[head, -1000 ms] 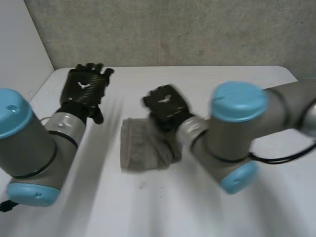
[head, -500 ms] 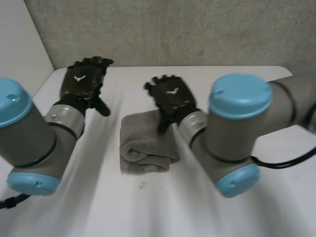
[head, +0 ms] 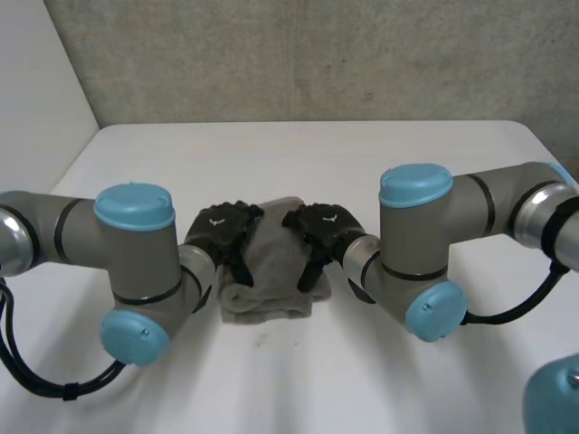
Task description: Fold the laundry
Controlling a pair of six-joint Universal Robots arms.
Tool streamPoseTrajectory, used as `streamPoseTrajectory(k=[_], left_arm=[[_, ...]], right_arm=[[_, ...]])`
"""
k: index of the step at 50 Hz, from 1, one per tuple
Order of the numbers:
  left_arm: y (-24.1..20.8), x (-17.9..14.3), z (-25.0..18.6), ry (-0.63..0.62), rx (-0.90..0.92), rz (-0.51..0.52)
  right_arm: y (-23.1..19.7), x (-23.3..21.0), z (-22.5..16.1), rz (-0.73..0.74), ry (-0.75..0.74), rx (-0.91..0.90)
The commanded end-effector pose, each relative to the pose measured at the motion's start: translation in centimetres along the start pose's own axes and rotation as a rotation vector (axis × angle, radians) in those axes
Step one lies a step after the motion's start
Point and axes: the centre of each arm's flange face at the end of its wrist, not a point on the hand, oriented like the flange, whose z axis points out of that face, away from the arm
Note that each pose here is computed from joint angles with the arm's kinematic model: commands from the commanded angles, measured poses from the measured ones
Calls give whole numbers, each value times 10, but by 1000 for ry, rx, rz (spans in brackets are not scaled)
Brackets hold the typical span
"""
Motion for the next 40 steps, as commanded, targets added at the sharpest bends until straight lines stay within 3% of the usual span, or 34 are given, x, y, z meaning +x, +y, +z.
streamPoseTrajectory(k=[1, 9, 14, 16, 20, 24, 28, 34, 40], left_arm=[[12, -1, -5, 3, -30, 165], [-15, -5, -14, -17, 41, 181], [-59, -3, -33, -24, 162, 160], [-99, -5, -52, -31, 275, 128], [-139, -8, -75, -40, 384, 88], [-170, -18, -104, -65, 398, 70], [-170, -32, -115, -102, 317, 58], [-179, -40, -137, -124, 311, 25], [-183, -52, -137, -147, 326, -38]], right_arm=[[8, 2, 7, -110, 12, -25], [-41, 2, -12, -119, 30, 94], [-86, 4, -40, -98, 69, 204], [-103, 8, -52, -90, 96, 247], [-145, 29, -91, -79, 249, 355], [-157, 42, -113, -69, 363, 378], [-162, 65, -143, -105, 514, 367], [-164, 67, -177, -198, 572, 365], [-156, 68, -185, -193, 585, 354]])
